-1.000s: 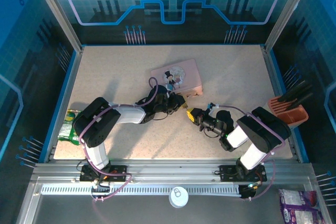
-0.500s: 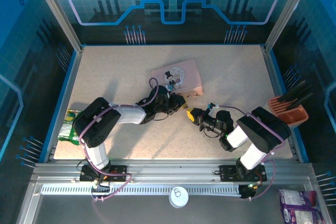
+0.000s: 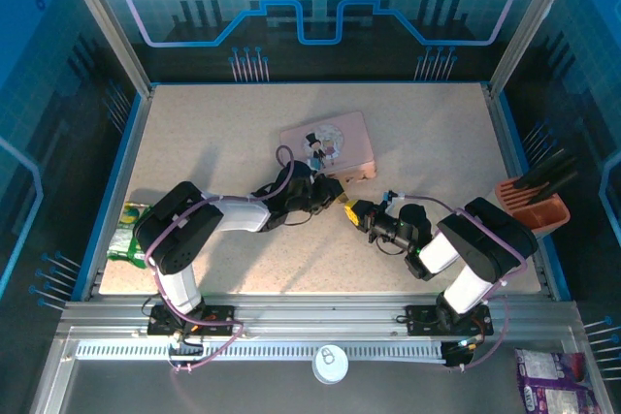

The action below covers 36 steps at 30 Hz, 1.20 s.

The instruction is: Unlock the padlock with the key

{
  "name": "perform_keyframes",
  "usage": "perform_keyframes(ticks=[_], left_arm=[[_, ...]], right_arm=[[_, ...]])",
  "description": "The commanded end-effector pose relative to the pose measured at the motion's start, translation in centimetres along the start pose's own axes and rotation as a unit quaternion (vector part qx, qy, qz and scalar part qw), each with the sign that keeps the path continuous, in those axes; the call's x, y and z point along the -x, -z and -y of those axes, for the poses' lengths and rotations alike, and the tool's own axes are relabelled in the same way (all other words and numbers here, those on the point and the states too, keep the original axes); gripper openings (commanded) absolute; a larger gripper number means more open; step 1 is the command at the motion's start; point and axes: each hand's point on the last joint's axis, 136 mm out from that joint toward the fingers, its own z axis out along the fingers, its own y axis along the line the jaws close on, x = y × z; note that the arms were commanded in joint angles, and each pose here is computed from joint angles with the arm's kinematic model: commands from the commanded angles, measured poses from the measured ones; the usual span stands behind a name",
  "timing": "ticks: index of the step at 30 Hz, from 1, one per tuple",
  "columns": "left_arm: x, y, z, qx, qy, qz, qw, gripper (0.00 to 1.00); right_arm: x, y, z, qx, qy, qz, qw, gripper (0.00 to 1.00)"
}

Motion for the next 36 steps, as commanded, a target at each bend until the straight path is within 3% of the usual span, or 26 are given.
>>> perform_keyframes(ticks=[1,8,12,17,22,36], left_arm=[[-3.1,1.0,4.9,-0.076,-0.019,-0.046,0.996,0.07],[-6.8,0.4,3.6,-0.05,-0.026,-0.076,0.996,0.07],[-6.4,0.8,3.2,-0.043,-0.023,-0.066,0.997,0.07],[-4.7,1.4,2.6,-0.004,-0.028,-0.044,0.999,0.07],[-2.3,2.3,0.8,0.023,-0.007,-0.013,1.0,0.07],[-0.7,2.4,-0.2,0.044,-0.007,0.002,0.999,0.07]], right_arm=[[0.4,-0.4,-1.8,0.03,0.01,0.011,0.999,0.0],[0.6,-1.0,-1.8,0.028,0.007,0.01,1.0,0.0],[0.8,-1.1,-1.2,0.02,0.006,0.012,1.0,0.0],[0.8,-0.9,0.7,-0.005,-0.014,0.012,1.0,0.25],[0.9,-0.1,1.5,-0.016,-0.011,0.018,1.0,0.35],[0.2,0.5,2.5,-0.052,0.032,-0.004,0.998,0.37]])
